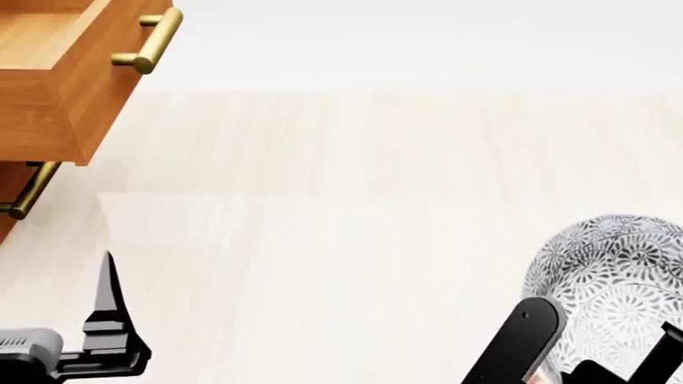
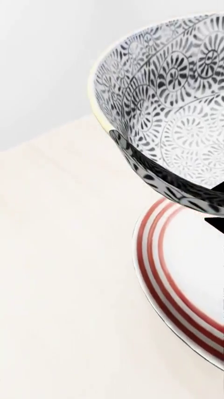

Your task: Put the bowl on the plate.

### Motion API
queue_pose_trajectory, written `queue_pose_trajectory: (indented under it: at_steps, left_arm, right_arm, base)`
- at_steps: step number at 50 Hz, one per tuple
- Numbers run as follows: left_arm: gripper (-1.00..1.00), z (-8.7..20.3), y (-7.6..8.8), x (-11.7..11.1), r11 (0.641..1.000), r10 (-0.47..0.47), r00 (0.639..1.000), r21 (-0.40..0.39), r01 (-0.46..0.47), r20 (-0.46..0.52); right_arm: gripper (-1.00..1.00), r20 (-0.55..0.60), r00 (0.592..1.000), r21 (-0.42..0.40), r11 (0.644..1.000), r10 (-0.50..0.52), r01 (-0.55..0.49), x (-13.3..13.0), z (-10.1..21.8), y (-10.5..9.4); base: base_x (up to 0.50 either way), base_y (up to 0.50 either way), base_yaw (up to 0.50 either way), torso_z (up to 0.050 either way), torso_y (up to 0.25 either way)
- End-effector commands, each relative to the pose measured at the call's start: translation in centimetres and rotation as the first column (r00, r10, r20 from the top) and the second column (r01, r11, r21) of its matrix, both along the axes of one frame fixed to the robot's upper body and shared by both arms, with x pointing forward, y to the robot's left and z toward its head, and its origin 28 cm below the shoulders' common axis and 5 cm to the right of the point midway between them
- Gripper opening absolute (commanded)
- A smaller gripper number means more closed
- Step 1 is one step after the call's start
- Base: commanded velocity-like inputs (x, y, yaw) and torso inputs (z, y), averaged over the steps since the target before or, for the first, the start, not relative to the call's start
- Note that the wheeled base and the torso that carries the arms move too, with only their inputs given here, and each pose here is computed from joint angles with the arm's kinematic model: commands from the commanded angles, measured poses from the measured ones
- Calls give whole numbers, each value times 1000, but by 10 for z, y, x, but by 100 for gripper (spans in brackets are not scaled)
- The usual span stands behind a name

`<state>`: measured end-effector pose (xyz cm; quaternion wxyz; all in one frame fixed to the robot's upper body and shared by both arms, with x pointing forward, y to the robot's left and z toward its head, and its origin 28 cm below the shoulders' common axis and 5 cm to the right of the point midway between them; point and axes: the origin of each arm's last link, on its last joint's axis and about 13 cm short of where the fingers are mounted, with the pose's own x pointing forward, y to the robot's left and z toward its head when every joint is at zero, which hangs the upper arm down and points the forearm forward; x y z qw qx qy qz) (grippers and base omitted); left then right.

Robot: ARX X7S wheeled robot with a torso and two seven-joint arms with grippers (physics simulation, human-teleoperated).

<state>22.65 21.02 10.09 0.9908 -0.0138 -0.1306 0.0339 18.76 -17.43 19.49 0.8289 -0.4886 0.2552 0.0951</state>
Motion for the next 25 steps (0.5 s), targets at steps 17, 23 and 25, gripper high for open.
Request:
queue_pose_trajectory:
  at_steps: [17, 23, 25]
  left_arm:
    - [100, -10, 1, 1, 1000, -24, 1000, -16, 24, -13]
    - [100, -10, 1, 2, 999, -25, 1000, -19, 25, -15]
    - [100, -10, 1, 2, 1000, -25, 1000, -19, 25, -14]
  right_arm:
    - [-100, 75, 994, 19, 997, -75, 74, -17, -4, -8]
    - [-100, 85, 992, 28, 995, -98, 96, -20, -3, -11]
    - [-100, 90, 990, 38, 994, -105, 102, -21, -3, -12]
  base:
    - [0, 0, 0, 0, 1]
    - [0, 0, 0, 0, 0]
    - [0, 0, 0, 0, 0]
